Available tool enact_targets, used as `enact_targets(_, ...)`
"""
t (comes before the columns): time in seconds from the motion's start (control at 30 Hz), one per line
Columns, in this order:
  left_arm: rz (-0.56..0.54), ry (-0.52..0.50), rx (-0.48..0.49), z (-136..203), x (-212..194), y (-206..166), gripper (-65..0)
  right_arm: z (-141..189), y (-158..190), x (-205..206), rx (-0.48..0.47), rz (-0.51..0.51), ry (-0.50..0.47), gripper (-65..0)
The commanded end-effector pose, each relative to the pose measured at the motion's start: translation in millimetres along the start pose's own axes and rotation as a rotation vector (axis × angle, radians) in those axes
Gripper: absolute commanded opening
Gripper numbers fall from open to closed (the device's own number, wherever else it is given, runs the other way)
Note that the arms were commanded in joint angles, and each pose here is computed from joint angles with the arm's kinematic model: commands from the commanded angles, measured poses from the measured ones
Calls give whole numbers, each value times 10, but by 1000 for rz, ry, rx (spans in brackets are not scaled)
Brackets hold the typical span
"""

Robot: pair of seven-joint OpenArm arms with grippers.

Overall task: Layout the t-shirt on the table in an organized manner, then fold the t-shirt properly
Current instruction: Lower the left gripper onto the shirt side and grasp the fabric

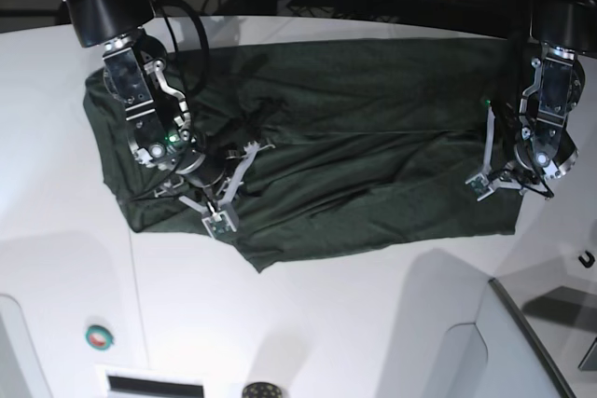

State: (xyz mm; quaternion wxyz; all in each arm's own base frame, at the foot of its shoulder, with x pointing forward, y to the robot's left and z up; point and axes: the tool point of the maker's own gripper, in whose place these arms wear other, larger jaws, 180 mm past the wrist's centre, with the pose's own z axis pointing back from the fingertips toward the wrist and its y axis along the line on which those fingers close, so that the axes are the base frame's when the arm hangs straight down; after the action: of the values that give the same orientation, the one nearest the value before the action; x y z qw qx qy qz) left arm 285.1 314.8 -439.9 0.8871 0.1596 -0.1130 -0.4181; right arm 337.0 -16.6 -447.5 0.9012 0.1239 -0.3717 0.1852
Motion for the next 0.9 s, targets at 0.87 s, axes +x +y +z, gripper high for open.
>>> enact_targets(0.87,23,47,-27,-161,18,123,-571,20,-64,234,-10,9,-62,-642)
